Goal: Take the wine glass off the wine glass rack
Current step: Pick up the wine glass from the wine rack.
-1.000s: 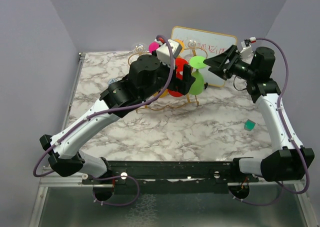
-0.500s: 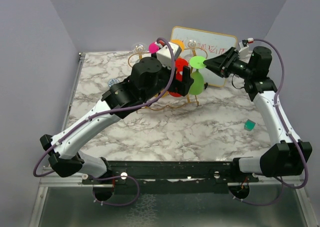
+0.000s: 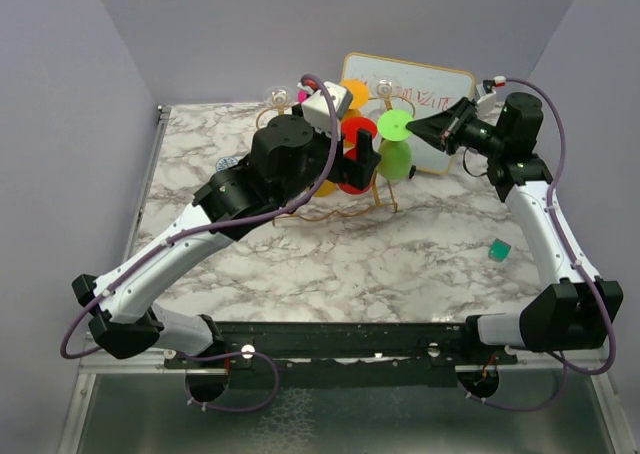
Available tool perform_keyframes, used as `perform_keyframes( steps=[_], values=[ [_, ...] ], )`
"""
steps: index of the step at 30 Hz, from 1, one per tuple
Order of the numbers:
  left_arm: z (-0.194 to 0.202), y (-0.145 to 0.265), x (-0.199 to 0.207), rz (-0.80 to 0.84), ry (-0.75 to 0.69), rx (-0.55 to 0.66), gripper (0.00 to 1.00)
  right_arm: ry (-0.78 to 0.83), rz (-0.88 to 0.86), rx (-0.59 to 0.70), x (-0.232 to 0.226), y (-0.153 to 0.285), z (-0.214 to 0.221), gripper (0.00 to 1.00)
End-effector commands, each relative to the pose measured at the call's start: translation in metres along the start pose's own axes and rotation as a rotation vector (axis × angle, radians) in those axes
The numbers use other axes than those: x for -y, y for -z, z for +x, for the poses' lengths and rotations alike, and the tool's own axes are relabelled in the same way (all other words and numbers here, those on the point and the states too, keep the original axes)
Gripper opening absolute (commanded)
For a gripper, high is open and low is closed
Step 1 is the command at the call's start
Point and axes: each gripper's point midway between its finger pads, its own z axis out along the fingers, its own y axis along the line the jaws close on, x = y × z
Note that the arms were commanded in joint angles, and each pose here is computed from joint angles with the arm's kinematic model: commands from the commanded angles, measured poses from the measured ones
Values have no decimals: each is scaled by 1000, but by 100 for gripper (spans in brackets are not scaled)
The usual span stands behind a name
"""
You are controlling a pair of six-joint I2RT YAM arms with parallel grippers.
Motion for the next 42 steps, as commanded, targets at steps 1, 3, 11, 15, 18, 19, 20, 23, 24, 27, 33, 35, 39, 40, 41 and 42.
perform_keyframes(
  steps=[1, 3, 11, 15, 18, 19, 20, 23, 24, 27, 33, 35, 39, 40, 41, 42],
  values=[
    [0, -1, -5, -25, 2, 1, 99, 0, -15, -17, -3, 4, 5, 6],
    [1, -4, -4, -19, 5, -5, 99, 0, -19, -21, -4, 4, 6, 6],
    [4, -10, 0, -6, 7, -18, 99, -7, -59, -30, -18, 7, 5, 1],
    [5, -13, 1, 3, 23, -23, 99, -59, -90, -43, -24, 8, 8, 0],
    [4, -14, -1, 9, 34, -24, 99, -110, -123, -51, -27, 11, 14, 0],
    [4, -14, -3, 7, 40, -24, 99, -125, -121, -53, -25, 11, 15, 0],
    [3, -14, -4, 5, 46, -21, 99, -137, -119, -55, -23, 12, 17, 0],
    [3, -14, -4, 12, 53, -25, 99, -153, -109, -63, -19, 13, 21, 0],
    [3, -14, -5, 13, 57, -26, 99, -154, -107, -64, -19, 14, 22, 0],
    [4, -15, -4, 22, 65, -30, 99, -150, -109, -63, -20, 16, 24, 0],
    [6, -16, 0, 44, 73, -40, 99, -121, -116, -61, -26, 20, 25, 0],
    [5, -15, 0, 49, 76, -39, 99, -93, -109, -50, -32, 24, 25, 0],
    [3, -13, 3, 68, 78, -36, 99, -109, -37, -47, -25, 30, 30, 0],
    [1, -12, 4, 72, 78, -34, 99, -111, -42, -56, -25, 31, 32, 0],
    [0, -12, 5, 78, 79, -33, 99, -102, -50, -57, -28, 32, 33, 0],
    [0, -13, 6, 86, 79, -35, 99, -89, -44, -49, -27, 34, 33, 0]
  ],
)
